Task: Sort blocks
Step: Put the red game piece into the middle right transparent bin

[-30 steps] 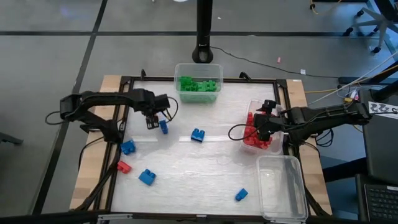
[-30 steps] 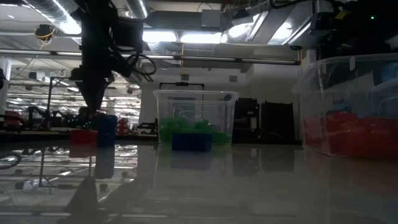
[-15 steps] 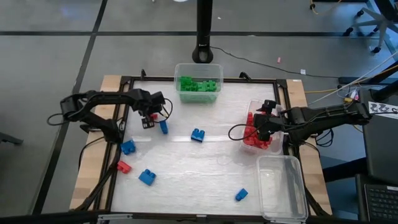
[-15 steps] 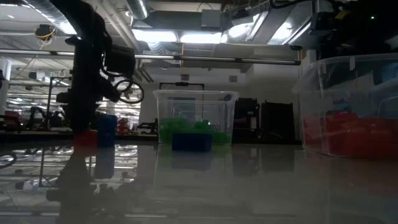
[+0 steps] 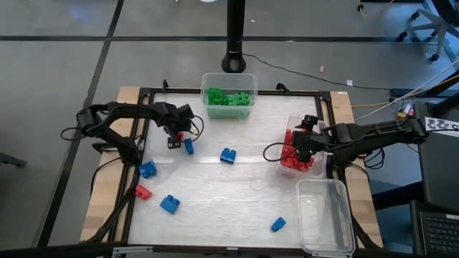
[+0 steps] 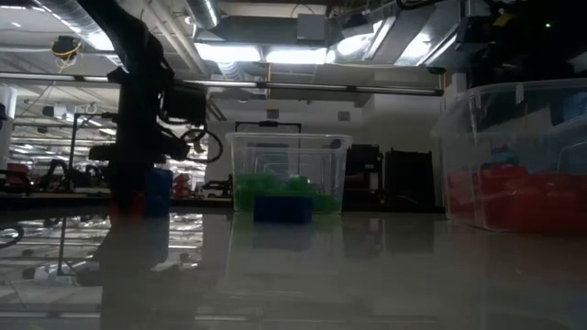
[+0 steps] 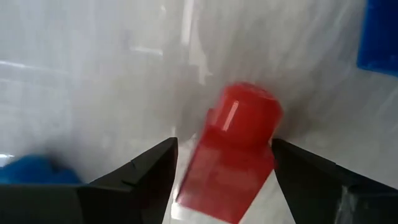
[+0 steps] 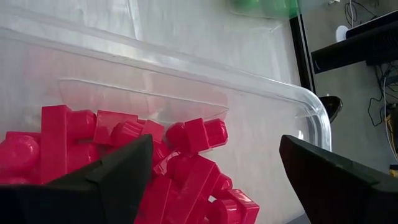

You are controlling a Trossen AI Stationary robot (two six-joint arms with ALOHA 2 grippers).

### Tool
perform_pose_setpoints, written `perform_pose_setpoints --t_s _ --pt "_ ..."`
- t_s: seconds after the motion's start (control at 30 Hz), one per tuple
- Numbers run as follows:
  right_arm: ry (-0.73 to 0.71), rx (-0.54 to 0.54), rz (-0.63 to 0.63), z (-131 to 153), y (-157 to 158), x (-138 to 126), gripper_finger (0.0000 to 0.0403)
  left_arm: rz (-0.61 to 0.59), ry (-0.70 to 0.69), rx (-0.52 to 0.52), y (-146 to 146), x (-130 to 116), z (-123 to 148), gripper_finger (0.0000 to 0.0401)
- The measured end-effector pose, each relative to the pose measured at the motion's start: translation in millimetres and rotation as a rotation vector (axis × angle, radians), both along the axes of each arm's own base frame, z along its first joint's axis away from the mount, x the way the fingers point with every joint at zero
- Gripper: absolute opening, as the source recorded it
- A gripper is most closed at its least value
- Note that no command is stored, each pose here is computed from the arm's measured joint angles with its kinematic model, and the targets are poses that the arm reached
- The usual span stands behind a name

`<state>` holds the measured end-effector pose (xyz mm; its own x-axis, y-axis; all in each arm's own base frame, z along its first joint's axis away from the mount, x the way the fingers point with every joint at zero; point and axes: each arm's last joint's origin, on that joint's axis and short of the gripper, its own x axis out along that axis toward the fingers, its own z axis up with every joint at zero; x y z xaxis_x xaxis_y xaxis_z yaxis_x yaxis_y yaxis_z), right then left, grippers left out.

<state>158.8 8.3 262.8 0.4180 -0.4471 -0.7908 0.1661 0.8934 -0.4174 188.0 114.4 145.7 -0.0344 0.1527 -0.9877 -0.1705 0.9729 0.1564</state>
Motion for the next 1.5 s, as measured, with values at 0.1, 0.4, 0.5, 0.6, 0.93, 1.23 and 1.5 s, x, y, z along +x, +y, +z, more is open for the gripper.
perform_pose_setpoints --t_s 0.1,0.4,0.5,0.6,0.93,1.23,1.5 --pt "-0.002 0.000 0.001 -2 0 0 0.0347 -0.006 0.038 -0.028 1 2 -7 0.0240" --pt "0.004 0.010 0.010 -5 0 1 0.0347 0.046 0.044 -0.027 0 4 2 0.0117" --pt "-0.009 0.021 0.024 5 1 1 0.0347 0.050 -0.003 0.012 -1 4 22 0.0117" --pt "-0.047 0.056 0.050 25 2 2 0.0347 0.064 -0.054 0.034 -5 3 41 0.0117" --pt "-0.403 -0.056 0.286 68 8 35 0.0347 0.033 -0.575 0.156 -36 -2 116 0.0127" --pt "-0.631 -0.209 0.464 49 19 101 0.0347 -0.225 -1.086 0.037 -71 23 157 0.0126" --pt "-0.874 -0.241 0.537 28 29 158 0.0347 -0.439 -1.276 0.023 -104 51 166 0.0127"
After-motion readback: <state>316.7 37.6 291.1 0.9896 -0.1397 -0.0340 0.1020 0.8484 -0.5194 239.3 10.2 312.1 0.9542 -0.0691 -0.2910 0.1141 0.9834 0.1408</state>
